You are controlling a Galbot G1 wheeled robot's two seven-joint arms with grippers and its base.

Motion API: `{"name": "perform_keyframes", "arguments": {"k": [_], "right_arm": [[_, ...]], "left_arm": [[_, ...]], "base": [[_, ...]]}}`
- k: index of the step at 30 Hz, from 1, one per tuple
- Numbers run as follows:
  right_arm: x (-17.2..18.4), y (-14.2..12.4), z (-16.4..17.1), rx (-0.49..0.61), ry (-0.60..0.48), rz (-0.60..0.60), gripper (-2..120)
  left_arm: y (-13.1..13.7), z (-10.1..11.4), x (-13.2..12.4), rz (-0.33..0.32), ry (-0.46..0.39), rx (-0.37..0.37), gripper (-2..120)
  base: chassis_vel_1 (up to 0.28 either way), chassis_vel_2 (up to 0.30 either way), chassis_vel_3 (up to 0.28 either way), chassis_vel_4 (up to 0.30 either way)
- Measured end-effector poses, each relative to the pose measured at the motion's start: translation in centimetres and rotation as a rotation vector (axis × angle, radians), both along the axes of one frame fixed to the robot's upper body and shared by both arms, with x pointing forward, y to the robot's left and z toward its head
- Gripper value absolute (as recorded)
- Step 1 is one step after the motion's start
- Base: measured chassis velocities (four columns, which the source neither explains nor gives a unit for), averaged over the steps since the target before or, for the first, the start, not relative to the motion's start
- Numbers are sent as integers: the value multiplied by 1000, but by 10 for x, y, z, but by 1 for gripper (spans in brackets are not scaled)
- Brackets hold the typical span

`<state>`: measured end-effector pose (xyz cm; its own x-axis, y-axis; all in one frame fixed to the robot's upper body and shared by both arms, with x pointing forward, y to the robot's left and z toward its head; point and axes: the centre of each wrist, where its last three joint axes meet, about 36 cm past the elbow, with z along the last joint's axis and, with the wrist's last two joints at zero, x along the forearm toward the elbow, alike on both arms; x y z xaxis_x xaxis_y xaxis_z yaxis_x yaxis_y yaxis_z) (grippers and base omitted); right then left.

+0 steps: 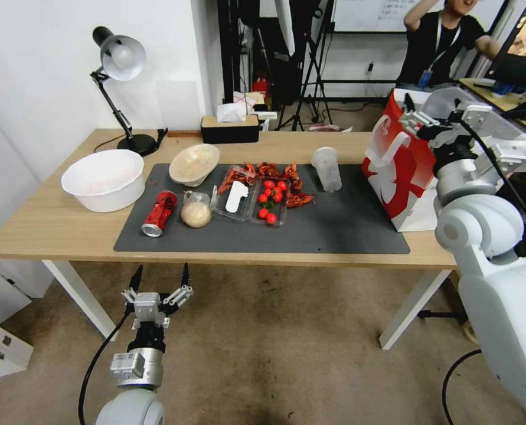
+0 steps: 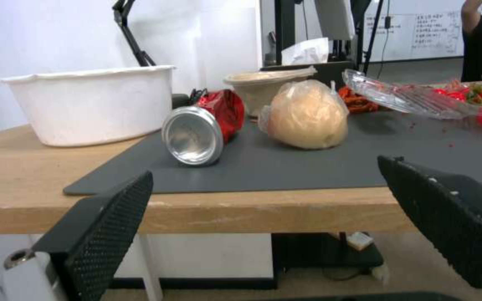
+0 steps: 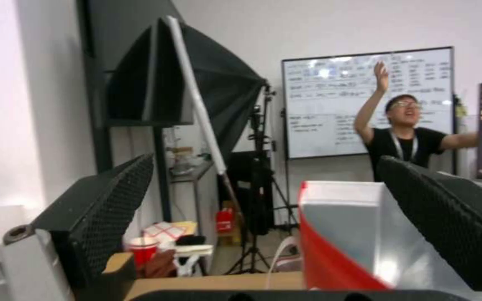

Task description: Pick up the trash from the table and place it into the takeout bag.

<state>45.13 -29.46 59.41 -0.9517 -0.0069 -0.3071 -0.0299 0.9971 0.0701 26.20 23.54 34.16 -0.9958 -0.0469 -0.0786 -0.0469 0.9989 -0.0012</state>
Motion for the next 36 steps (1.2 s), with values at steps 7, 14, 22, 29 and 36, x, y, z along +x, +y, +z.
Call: {"name": "perform_keyframes", "arguments": {"k": [7,14,22,29,36], "right_arm": [[-36,14,-26,-11,65,63,100],[-65,21,-72,-30,134,83,100],[-110,35,-155,11,74,116,100],[-155,35,-218,13,85,82,100],[-188,40,-246,12,126,67,100]], "left_arm": [[-1,0,0,1,0,-4,100],[0,-1,-2,0,2,-6,100],[0,-4,-7,-10,0,-8,100],[0,-6,-9,-21,1,-8,100],[-3,-11,-12,-26,8,-12,100]], "base": [[0,0,0,0],[0,0,0,0],[0,0,0,0],[0,0,0,0],[0,0,0,0]]}}
